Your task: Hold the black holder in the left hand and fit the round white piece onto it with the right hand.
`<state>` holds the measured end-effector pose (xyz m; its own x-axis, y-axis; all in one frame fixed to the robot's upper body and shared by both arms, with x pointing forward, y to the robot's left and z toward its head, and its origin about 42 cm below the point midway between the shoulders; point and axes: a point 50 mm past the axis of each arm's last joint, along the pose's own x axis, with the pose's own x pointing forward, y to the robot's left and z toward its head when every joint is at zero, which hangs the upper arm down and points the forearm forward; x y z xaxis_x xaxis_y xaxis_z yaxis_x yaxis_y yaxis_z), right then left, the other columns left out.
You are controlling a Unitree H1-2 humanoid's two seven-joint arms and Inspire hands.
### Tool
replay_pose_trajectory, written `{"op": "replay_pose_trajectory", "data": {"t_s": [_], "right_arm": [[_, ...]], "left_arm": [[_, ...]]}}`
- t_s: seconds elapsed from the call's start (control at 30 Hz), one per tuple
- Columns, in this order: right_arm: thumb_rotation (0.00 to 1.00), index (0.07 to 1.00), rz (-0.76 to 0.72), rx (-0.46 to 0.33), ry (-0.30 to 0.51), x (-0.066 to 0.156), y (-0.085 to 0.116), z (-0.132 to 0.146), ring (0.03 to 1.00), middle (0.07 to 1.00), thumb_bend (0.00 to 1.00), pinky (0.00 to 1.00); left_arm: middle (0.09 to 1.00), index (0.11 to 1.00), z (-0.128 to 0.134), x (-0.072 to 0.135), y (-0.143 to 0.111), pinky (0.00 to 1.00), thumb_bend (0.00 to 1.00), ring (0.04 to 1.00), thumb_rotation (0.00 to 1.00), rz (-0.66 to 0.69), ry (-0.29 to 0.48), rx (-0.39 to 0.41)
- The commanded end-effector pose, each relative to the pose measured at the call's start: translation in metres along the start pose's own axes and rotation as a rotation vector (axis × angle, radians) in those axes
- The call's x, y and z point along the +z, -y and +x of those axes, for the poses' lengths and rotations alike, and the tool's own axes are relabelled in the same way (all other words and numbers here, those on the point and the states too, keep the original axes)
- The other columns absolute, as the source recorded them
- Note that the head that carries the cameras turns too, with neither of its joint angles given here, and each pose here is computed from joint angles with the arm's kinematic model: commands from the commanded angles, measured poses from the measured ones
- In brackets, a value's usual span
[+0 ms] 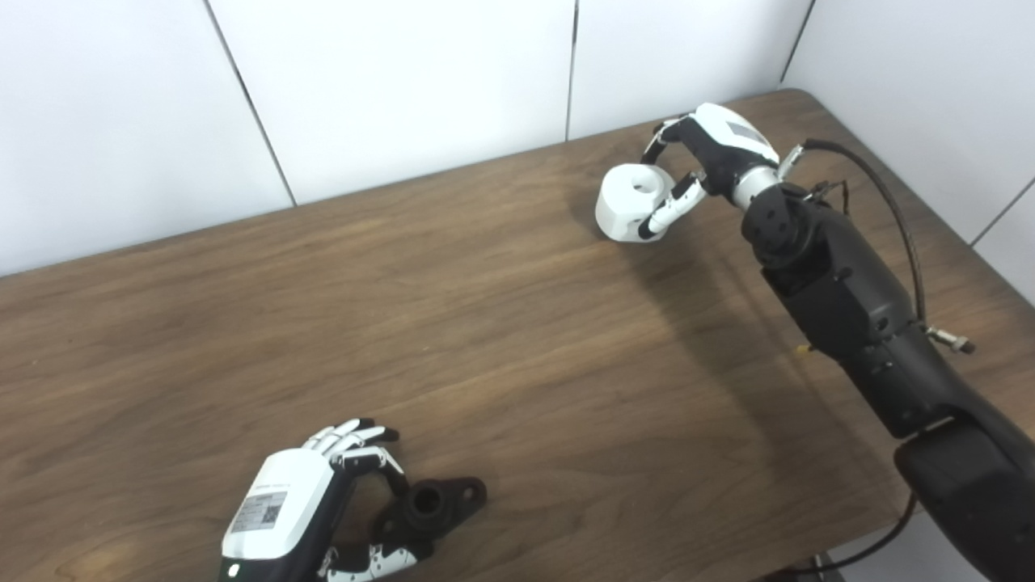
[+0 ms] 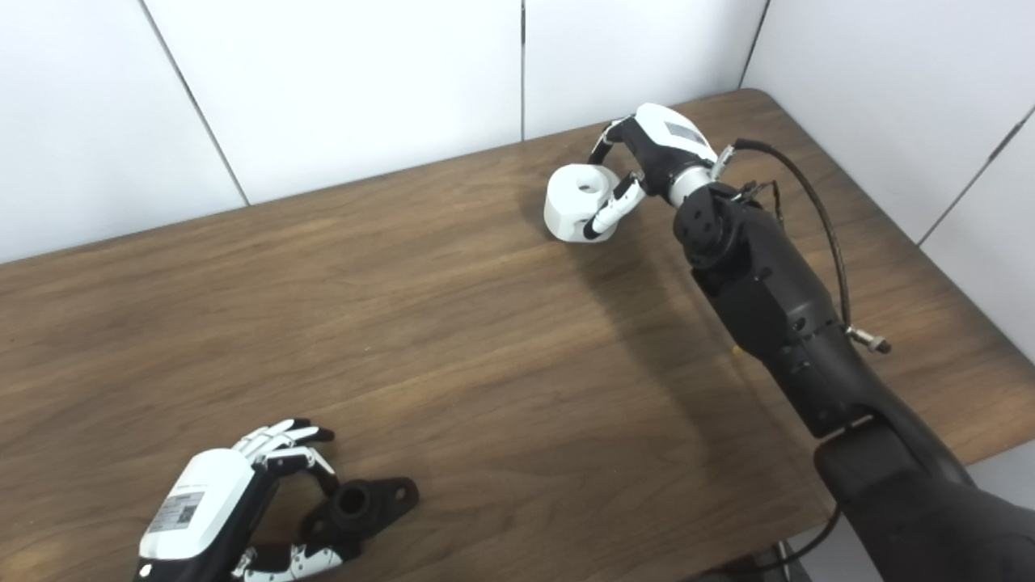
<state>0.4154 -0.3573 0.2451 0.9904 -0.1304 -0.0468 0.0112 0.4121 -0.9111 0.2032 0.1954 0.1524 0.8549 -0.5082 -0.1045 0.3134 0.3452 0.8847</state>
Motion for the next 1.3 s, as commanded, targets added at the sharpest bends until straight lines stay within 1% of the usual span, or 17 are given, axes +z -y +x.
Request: {"op": "replay_pose_trajectory", "data": {"t_s": [0.0, 0.27, 0.43, 0.7, 0.8, 0.97, 1.07, 1.27], "right_arm": [[0.14, 0.485, -0.012, -0.073, 0.03, 0.003, 0.022, 0.003, 0.961, 0.856, 0.52, 0.86], [0.14, 0.485, -0.011, -0.076, 0.024, 0.002, 0.023, 0.002, 0.958, 0.848, 0.52, 0.87], [0.14, 0.485, -0.008, -0.076, 0.036, 0.001, 0.026, -0.001, 0.963, 0.852, 0.52, 0.88], [0.14, 0.486, -0.05, -0.071, 0.097, 0.012, 0.036, -0.018, 0.97, 0.851, 0.52, 0.88], [0.14, 0.486, -0.072, -0.064, 0.124, 0.02, 0.041, -0.027, 0.965, 0.844, 0.52, 0.87], [0.14, 0.485, -0.106, -0.025, 0.178, 0.04, 0.049, -0.047, 0.971, 0.848, 0.52, 0.88], [0.14, 0.485, -0.157, 0.006, 0.231, 0.054, 0.053, -0.059, 0.971, 0.846, 0.52, 0.87], [0.14, 0.485, -0.196, 0.044, 0.318, 0.08, 0.061, -0.085, 0.959, 0.836, 0.52, 0.87]], "left_arm": [[0.816, 0.49, -0.011, -0.009, 0.01, 0.87, 0.51, 0.886, 0.05, -0.007, -0.055, -0.086], [0.819, 0.49, -0.011, -0.009, 0.01, 0.87, 0.51, 0.89, 0.05, -0.008, -0.057, -0.09], [0.817, 0.49, -0.01, -0.008, 0.01, 0.87, 0.51, 0.889, 0.05, -0.004, -0.053, -0.089], [0.819, 0.49, -0.008, -0.002, 0.012, 0.88, 0.51, 0.888, 0.05, -0.013, -0.057, -0.094], [0.82, 0.49, -0.006, 0.001, 0.013, 0.88, 0.51, 0.891, 0.05, -0.015, -0.058, -0.096], [0.822, 0.49, -0.003, 0.006, 0.016, 0.88, 0.51, 0.894, 0.05, -0.013, -0.059, -0.097], [0.824, 0.49, 0.0, 0.009, 0.018, 0.89, 0.51, 0.896, 0.05, -0.011, -0.063, -0.099], [0.826, 0.49, 0.005, 0.016, 0.021, 0.89, 0.51, 0.901, 0.05, -0.008, -0.061, -0.099]]}}
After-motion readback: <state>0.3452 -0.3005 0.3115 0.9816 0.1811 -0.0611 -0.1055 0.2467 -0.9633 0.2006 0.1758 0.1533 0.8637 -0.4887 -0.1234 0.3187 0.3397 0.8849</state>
